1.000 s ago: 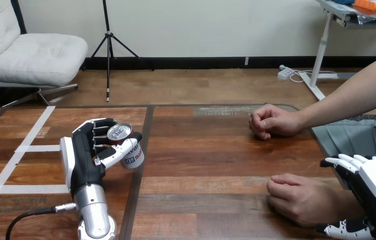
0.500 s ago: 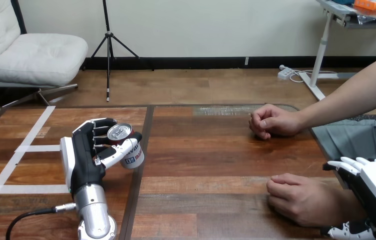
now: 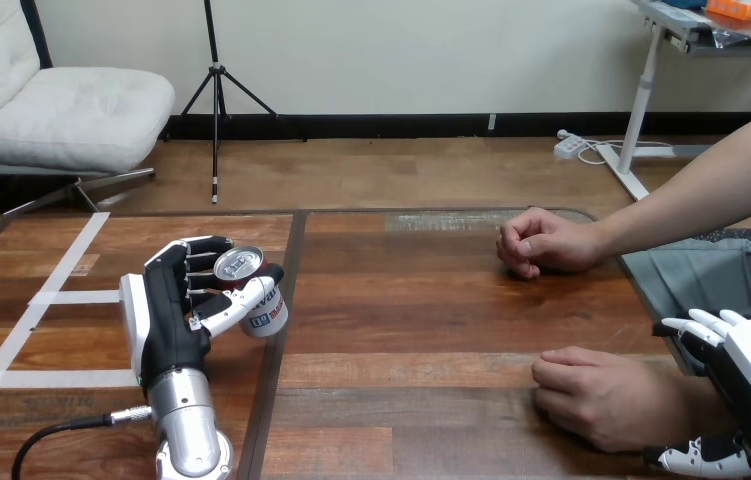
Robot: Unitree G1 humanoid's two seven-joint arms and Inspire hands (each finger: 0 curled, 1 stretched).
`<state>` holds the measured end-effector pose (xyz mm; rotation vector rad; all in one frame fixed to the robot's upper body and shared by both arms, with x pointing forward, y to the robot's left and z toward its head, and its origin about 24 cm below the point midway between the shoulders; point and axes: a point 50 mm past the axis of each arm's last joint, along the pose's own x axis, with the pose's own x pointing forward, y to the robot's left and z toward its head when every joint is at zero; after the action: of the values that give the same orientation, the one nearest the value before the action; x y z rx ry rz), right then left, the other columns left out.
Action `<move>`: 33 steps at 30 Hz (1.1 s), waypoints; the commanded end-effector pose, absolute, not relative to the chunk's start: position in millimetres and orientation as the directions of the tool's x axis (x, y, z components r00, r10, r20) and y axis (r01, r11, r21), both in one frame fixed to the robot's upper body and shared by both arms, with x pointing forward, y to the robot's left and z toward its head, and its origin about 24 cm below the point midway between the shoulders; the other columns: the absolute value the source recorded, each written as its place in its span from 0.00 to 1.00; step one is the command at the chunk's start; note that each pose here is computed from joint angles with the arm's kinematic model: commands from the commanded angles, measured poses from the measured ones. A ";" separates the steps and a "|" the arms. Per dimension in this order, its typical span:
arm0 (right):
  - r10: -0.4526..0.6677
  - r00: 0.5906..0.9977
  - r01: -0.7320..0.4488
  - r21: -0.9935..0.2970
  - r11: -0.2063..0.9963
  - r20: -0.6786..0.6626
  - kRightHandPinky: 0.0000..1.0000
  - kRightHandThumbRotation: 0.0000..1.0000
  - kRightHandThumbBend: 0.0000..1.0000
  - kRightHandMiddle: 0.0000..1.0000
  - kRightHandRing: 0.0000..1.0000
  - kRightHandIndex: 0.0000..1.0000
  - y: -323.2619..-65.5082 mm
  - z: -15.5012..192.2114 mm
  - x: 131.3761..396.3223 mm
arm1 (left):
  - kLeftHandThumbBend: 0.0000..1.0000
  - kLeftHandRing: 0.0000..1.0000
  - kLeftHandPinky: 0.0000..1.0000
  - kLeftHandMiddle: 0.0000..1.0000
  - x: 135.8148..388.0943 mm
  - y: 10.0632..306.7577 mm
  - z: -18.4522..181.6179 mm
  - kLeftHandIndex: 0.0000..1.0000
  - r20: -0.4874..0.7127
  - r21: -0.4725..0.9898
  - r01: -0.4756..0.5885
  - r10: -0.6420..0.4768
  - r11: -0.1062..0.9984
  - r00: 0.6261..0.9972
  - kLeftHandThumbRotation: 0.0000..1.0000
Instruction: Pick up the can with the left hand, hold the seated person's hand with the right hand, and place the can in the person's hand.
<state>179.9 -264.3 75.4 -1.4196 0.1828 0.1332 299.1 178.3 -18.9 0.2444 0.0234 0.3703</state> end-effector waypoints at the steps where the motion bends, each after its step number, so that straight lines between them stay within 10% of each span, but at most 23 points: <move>1: 0.012 0.987 -0.161 -0.981 0.106 -0.160 1.00 0.22 0.79 0.92 0.95 0.85 -262.0 86.0 193.5 | 0.65 0.51 0.44 0.54 323.3 169.8 16.7 0.53 0.165 0.190 -0.361 0.333 0.913 0.928 0.00; 33: 0.025 0.988 -0.154 -0.981 0.116 -0.153 1.00 0.24 0.78 0.92 0.93 0.86 -262.0 85.8 193.7 | 0.65 0.51 0.44 0.54 323.0 170.0 17.0 0.53 0.169 0.178 -0.364 0.336 0.914 0.927 0.00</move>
<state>180.7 -263.6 67.6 -1.4094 0.2042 0.1604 299.1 178.3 -19.0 0.2427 0.0238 0.3715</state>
